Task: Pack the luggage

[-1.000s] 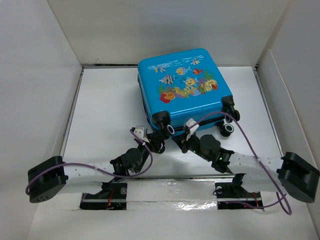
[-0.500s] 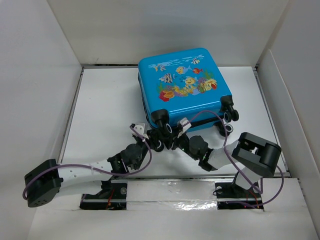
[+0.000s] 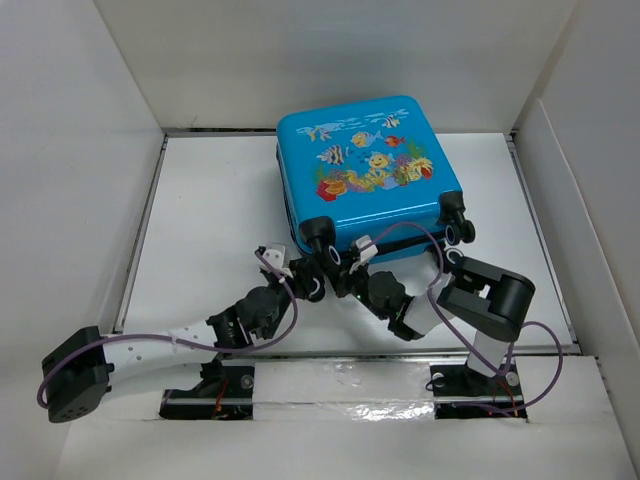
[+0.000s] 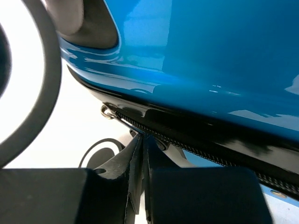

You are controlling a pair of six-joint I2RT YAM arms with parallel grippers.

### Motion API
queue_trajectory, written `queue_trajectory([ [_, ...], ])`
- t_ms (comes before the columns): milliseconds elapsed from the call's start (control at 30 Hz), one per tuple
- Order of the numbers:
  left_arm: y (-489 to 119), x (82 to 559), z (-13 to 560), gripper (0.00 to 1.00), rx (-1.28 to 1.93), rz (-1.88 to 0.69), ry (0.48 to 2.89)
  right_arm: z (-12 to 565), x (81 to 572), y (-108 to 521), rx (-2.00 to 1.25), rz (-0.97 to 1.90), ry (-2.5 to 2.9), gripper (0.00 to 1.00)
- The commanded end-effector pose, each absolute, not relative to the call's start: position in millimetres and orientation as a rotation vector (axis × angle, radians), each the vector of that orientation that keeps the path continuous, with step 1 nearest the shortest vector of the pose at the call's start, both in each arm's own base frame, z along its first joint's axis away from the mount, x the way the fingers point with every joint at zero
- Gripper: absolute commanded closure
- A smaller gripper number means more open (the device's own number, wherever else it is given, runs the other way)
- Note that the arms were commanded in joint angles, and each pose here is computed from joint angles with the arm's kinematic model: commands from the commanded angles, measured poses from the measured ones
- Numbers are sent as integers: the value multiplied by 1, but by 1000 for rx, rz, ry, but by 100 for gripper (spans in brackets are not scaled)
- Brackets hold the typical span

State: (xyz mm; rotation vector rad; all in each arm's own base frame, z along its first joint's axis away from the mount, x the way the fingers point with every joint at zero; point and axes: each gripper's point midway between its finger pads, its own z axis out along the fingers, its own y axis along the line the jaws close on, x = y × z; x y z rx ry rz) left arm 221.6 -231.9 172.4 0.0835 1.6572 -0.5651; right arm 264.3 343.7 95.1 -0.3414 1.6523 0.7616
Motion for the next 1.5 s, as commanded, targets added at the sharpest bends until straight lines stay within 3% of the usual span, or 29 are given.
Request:
queue_trajectory([
  [0, -241, 223, 217, 77, 16, -683, 1572, 222, 274, 348, -118, 970, 1218, 93],
  [100, -238, 224, 216, 77, 10, -666, 1578, 224, 269, 344, -133, 971, 1213, 98],
  [200, -236, 224, 213, 68, 20, -653, 1599, 226, 263, 341, -167, 969, 1205, 85],
  [233, -233, 229, 212, 65, 15, -632, 1611, 226, 261, 342, -181, 973, 1206, 73],
  [300, -234, 231, 211, 59, 26, -638, 1632, 225, 259, 342, -199, 971, 1211, 65],
  [700, -228, 228, 214, 58, 27, -658, 1651, 240, 244, 359, -296, 994, 1156, 64],
  [800, -233, 229, 217, 59, 39, -668, 1646, 243, 251, 362, -274, 972, 1149, 69],
  [1033, -236, 237, 221, 59, 51, -641, 1640, 271, 249, 359, -227, 1011, 1052, 99],
  [1300, -249, 251, 250, 60, 56, -726, 1593, 272, 240, 342, -185, 1044, 1042, 100],
  [1467, -309, 256, 285, 61, 186, -875, 1587, 255, 225, 326, -181, 1025, 1104, 100],
])
